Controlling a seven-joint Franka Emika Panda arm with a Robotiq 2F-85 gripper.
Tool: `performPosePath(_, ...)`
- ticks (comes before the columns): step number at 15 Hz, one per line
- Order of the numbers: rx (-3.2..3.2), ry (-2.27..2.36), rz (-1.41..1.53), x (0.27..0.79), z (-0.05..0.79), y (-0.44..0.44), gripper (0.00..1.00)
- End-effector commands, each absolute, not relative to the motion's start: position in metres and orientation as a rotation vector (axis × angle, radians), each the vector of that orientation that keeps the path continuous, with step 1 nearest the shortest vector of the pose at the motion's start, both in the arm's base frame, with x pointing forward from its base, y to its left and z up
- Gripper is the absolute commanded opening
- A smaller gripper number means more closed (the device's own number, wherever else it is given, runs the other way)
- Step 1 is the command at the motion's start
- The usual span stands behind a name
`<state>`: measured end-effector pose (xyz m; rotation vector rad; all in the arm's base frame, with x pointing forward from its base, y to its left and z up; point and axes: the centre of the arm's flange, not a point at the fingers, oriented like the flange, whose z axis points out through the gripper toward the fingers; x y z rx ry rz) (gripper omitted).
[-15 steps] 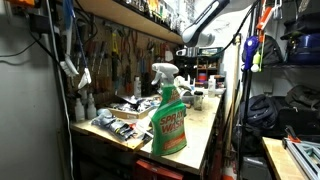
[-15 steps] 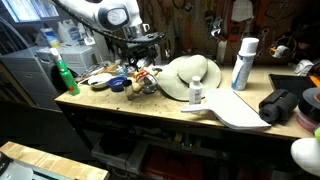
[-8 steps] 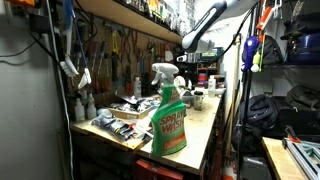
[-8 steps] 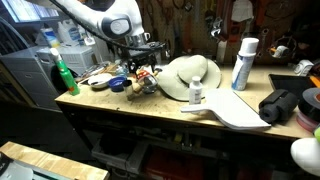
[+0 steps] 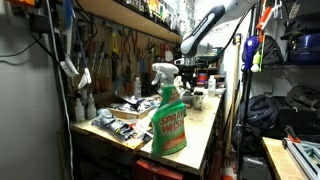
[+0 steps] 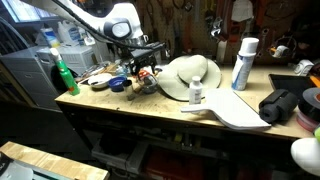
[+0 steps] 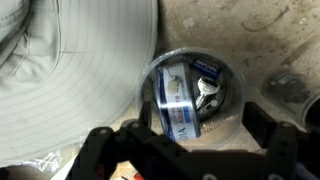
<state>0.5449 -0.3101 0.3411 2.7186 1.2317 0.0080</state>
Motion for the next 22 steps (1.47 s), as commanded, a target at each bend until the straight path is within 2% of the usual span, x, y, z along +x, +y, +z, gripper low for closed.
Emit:
performPosePath(1, 2.661, 1.292, 0.046, 0.554, 0.332, -0.308, 0.73)
performPosePath(3, 2.641, 1.308, 0.036, 0.558, 0.33, -0.305, 0.69)
performPosePath(4, 2.635, 1.313, 0.035, 0.559, 0.328, -0.305, 0.64)
performPosePath(6, 2.63, 1.315, 0.03, 0.56, 0.326, -0.306, 0.4)
performPosePath(7, 2.625, 1.318, 0.025, 0.56, 0.326, -0.306, 0.36)
performPosePath(10, 2.612, 1.311, 0.015, 0.559, 0.333, -0.307, 0.14)
performPosePath(18, 2.649, 1.38, -0.005, 0.531, 0.381, -0.31, 0.14)
performPosePath(22, 2.709, 1.552, 0.117, 0.504, 0.407, -0.302, 0.14)
